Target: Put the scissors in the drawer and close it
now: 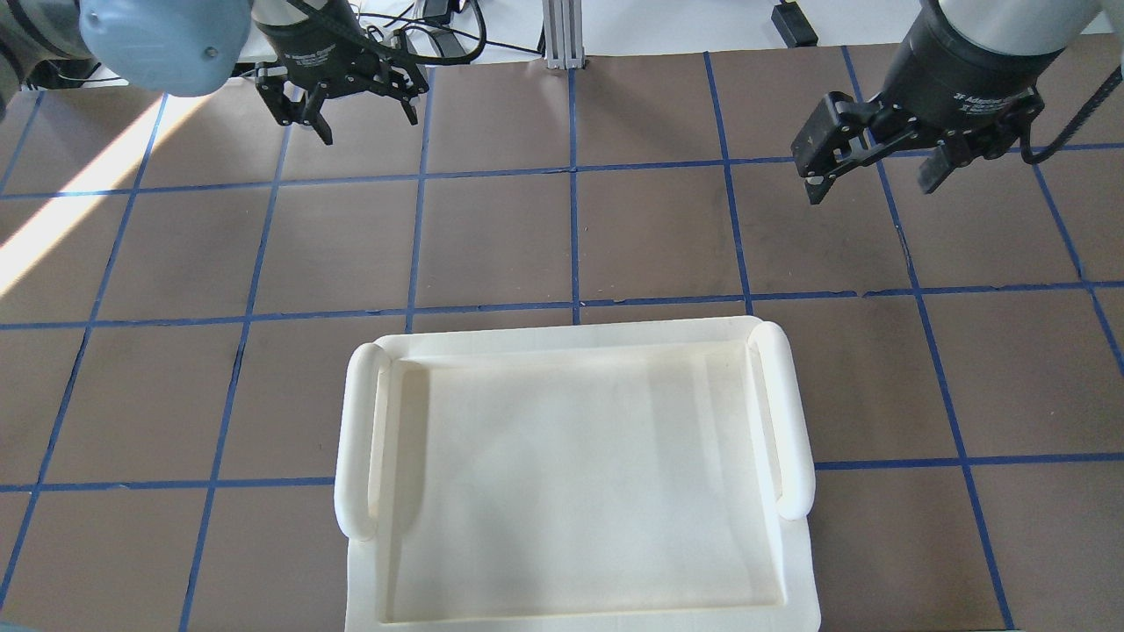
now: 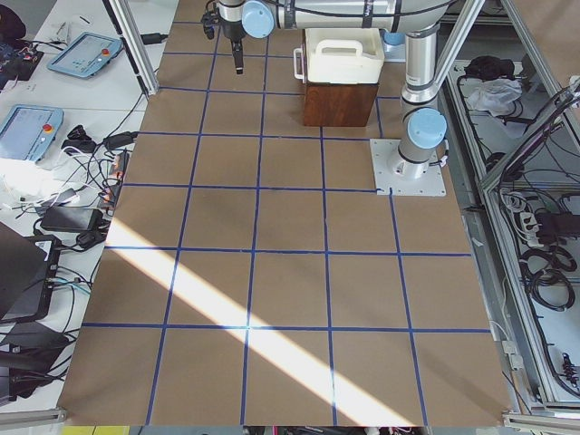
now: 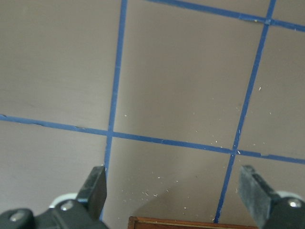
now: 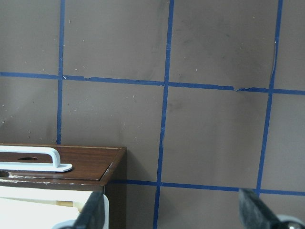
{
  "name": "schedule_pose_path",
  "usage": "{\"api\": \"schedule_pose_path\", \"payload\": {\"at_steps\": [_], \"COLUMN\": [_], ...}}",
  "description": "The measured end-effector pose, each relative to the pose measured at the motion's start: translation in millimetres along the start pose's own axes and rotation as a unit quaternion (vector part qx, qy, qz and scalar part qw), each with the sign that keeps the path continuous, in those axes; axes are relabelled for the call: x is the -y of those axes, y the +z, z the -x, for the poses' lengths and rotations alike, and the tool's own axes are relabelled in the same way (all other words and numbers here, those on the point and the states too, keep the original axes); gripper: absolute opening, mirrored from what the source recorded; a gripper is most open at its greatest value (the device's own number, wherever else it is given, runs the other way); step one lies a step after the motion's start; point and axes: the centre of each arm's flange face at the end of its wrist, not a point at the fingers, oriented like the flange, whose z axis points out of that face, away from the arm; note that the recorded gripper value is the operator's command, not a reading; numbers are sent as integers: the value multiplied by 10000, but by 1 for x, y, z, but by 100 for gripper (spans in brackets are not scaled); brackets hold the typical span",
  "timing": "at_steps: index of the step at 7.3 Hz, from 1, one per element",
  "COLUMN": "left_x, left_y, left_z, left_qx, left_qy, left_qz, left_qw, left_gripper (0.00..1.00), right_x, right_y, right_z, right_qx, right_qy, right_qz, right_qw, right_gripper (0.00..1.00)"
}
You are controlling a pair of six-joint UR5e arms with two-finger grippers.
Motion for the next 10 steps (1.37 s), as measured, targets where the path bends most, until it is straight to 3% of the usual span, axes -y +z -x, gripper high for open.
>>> {"api": "schedule_pose_path", "payload": {"at_steps": [3, 7, 10], "left_x": [-12, -58, -77], "left_y": [-47, -37, -37], "left_z": [42, 68, 72], "left_qx": [7, 87, 112], "left_qy": [96, 253, 247], "left_qz": [-280, 150, 221], "left_qw": [9996, 9995, 9994], "left_gripper": [100, 100, 100], "right_x": [0, 0, -1], "right_y": [0, 0, 1], "right_z": [0, 1, 1], "right_qx": [9, 16, 21], "right_qy": [0, -3, -8], "right_qz": [-3, 16, 24], "right_qw": [10000, 10000, 10000], "right_gripper": [100, 100, 100]}}
